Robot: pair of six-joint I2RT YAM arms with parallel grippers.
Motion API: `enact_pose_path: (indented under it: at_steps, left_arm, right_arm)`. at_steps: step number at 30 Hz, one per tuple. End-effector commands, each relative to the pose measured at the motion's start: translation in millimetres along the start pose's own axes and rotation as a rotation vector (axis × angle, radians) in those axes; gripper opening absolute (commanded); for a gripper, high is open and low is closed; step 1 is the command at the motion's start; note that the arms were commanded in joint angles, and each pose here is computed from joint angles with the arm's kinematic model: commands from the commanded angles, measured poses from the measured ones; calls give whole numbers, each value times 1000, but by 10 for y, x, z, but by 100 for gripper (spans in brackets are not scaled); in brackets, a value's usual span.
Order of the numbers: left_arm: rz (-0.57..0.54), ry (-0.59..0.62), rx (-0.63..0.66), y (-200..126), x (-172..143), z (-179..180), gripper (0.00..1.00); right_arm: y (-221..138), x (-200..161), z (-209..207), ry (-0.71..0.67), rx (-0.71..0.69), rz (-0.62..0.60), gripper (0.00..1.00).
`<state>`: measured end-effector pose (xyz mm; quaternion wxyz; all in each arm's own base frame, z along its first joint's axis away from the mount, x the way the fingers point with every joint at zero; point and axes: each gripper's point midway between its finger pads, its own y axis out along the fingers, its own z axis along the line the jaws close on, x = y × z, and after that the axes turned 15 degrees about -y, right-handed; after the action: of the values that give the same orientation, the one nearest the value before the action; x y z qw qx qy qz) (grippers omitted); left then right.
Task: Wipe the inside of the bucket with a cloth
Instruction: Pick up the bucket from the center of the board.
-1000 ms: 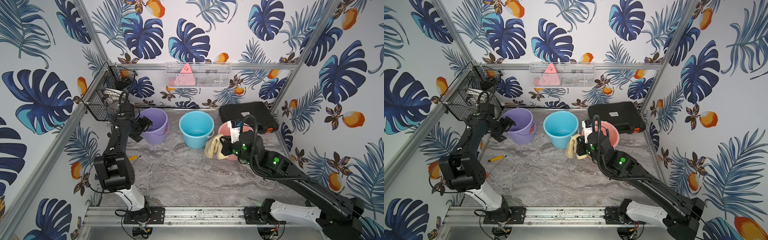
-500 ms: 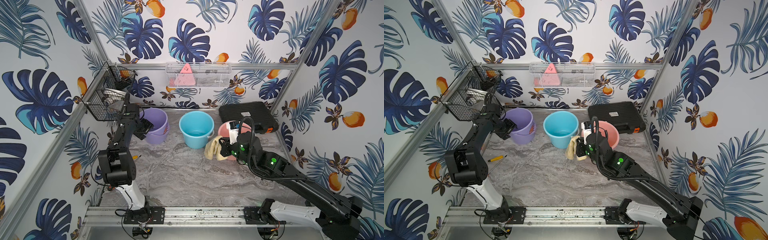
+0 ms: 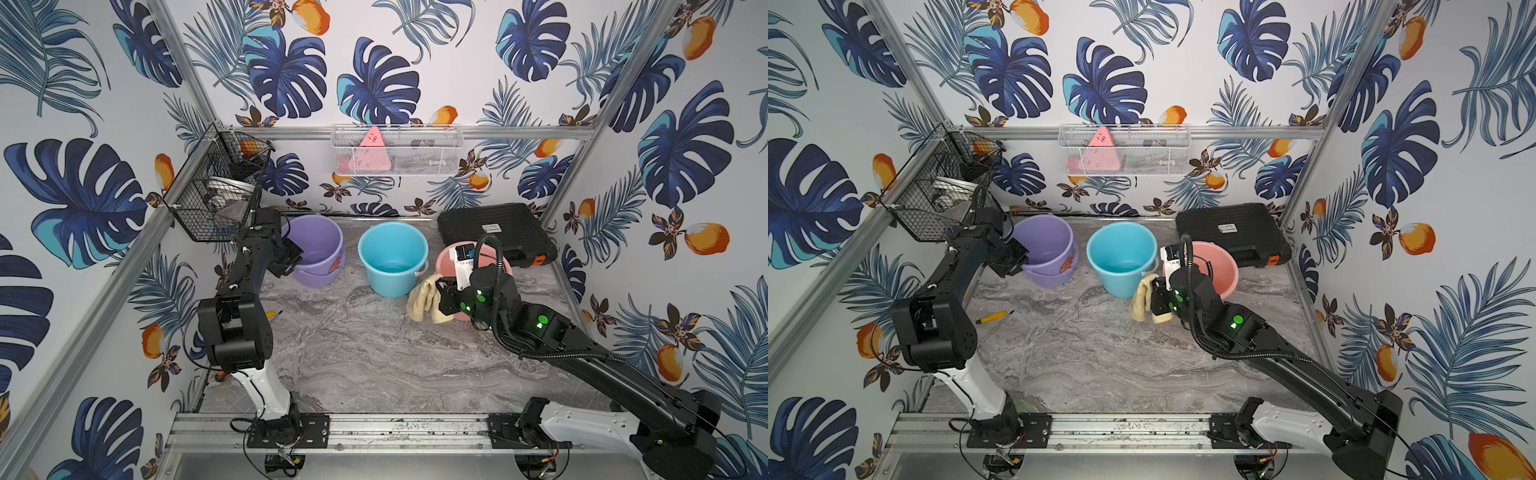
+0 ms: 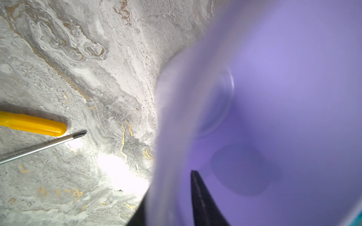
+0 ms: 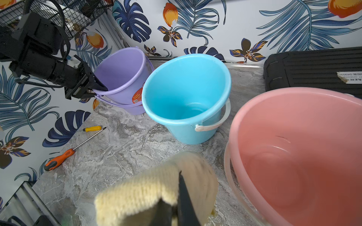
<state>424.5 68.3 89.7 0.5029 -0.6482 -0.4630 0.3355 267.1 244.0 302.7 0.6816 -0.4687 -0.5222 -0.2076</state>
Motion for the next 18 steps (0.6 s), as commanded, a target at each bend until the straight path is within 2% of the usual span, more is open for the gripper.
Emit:
enact_pose_path:
  at_steps: [1, 3, 11, 18]
  left_arm:
    - [2, 31, 7, 46, -12, 0, 13]
    - [16, 38, 3, 60, -37, -16, 0]
    - [41, 88, 1, 32, -174, -37, 0]
    - [-58, 179, 3, -242, -309, 13, 0]
  right_arm:
    - [5, 90, 29, 15, 13, -33, 0]
    - [4, 101, 34, 11, 14, -34, 0]
    - [52, 144, 45, -20, 9, -31, 0]
    - [105, 402, 100, -90, 5, -42, 0]
